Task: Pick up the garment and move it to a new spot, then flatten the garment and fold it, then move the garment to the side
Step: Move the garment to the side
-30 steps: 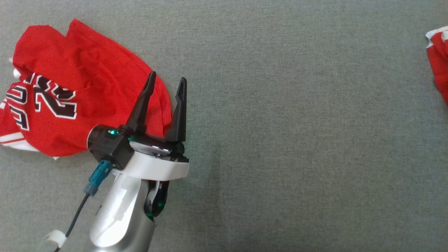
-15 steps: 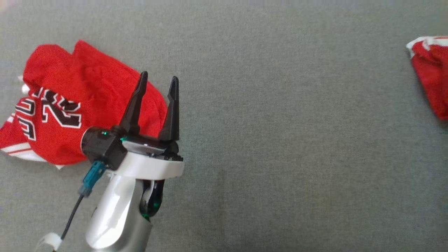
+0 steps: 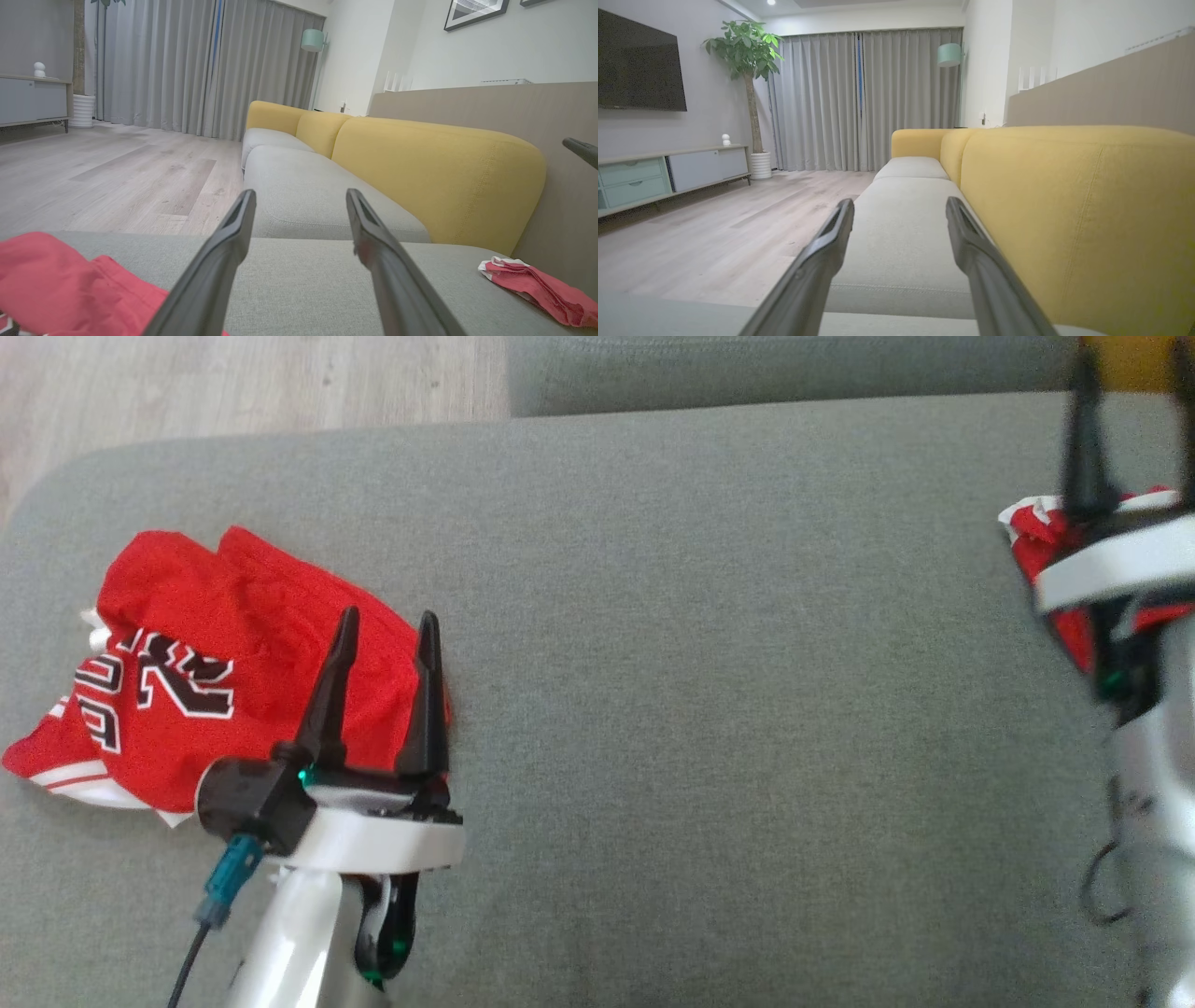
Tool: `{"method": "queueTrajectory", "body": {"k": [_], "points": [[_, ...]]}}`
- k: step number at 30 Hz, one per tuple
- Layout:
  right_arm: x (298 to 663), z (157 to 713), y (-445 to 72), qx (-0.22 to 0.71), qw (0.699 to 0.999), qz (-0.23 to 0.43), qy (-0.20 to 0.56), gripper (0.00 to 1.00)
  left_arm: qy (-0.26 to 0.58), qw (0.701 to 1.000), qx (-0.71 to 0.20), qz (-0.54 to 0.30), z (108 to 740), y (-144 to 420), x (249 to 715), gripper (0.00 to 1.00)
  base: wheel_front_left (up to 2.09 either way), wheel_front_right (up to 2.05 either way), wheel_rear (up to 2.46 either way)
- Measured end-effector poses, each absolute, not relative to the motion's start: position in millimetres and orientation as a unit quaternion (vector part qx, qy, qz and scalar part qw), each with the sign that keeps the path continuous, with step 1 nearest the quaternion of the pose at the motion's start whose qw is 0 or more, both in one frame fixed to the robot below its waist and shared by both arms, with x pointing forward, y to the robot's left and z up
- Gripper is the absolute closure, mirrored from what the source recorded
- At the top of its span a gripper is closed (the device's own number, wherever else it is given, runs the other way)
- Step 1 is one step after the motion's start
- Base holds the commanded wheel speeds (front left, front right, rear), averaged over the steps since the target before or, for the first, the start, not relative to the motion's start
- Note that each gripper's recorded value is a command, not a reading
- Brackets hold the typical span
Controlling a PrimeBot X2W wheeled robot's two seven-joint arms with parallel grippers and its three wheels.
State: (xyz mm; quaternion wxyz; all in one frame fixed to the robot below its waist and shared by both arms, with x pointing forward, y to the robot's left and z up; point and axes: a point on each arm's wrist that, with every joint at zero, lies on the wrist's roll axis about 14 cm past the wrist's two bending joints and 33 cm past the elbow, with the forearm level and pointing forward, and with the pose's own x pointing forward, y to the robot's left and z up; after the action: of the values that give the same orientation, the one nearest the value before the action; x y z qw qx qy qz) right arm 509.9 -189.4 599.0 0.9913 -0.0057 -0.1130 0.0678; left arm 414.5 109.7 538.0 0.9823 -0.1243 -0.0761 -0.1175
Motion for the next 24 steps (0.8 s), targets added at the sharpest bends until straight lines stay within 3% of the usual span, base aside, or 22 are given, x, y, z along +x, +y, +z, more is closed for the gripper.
{"method": "queueTrajectory", "body": {"k": [5,12,24], "points": [[479.5,575.6,-164.4,0.054,0.990,0.071,-0.108,0.00,-0.071,0.983,-0.125,-0.115,534.6,111.2,405.2,0.00,0.00,0.00,0.00],[430.8,498.8,-160.7,0.082,0.995,0.053,-0.020,0.00,-0.050,0.985,-0.126,-0.108,520.6,114.1,397.3,0.00,0.00,0.00,0.00],[409.5,498.2,-157.7,0.100,0.993,0.055,-0.025,0.00,-0.043,0.985,-0.129,-0.102,514.9,118.1,393.5,0.00,0.00,0.00,0.00]]}}
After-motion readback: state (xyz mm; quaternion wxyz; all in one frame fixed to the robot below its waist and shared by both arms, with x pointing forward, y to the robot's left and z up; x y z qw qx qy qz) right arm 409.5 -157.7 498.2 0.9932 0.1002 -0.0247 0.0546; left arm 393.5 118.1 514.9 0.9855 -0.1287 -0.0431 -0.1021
